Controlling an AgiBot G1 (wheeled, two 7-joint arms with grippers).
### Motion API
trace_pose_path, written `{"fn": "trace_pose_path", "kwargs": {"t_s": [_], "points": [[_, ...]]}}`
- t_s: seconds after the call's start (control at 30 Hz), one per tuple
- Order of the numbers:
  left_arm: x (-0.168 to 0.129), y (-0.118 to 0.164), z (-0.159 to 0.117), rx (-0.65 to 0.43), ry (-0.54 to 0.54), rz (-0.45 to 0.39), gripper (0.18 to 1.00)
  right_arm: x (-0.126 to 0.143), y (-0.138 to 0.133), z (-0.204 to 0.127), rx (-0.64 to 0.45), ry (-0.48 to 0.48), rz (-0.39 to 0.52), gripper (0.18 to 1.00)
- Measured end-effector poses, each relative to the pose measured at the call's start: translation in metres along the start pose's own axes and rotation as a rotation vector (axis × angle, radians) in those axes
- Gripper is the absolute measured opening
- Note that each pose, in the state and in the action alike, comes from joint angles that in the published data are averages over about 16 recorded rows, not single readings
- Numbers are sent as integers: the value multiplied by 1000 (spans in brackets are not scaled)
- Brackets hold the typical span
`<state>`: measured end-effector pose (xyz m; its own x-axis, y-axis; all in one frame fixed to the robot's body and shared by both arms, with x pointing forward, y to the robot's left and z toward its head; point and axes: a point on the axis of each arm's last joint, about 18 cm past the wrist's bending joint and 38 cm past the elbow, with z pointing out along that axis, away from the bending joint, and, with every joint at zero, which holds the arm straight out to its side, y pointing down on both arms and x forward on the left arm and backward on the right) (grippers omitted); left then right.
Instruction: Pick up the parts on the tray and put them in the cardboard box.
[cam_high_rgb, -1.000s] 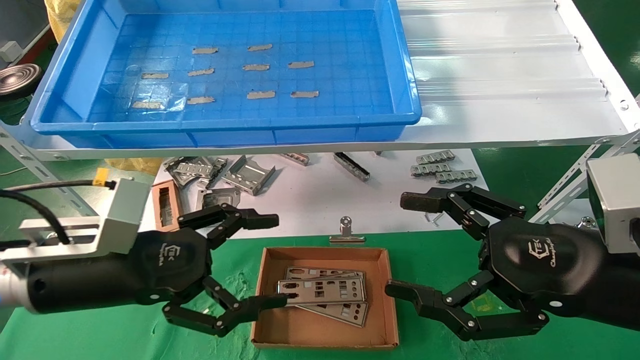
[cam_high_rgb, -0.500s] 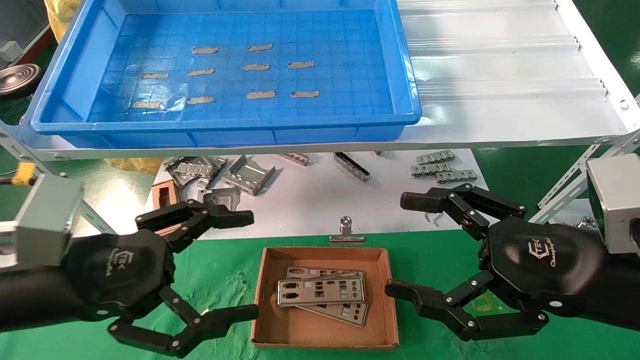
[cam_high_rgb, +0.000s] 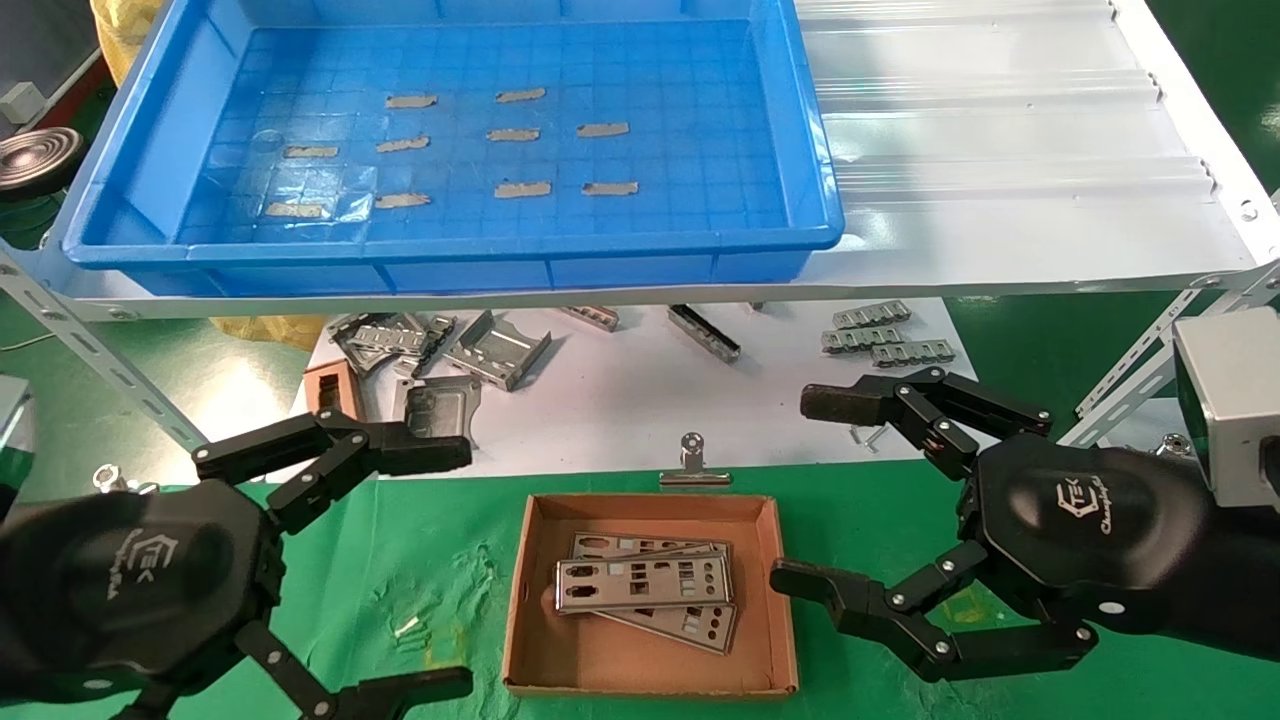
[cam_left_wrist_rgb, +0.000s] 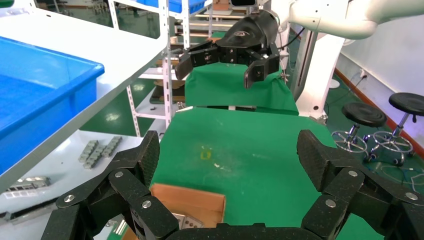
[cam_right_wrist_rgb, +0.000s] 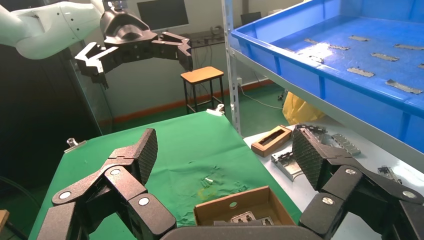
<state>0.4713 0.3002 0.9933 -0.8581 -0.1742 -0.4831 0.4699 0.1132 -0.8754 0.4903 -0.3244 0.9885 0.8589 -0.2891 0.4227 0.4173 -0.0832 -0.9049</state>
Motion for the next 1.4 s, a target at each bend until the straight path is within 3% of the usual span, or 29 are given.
{"fn": "trace_pose_path", "kwargs": {"t_s": [1.4], "points": [[-3, 3, 1, 0, -3, -6, 1001, 0, 0, 0, 0, 0, 0, 1000]]}}
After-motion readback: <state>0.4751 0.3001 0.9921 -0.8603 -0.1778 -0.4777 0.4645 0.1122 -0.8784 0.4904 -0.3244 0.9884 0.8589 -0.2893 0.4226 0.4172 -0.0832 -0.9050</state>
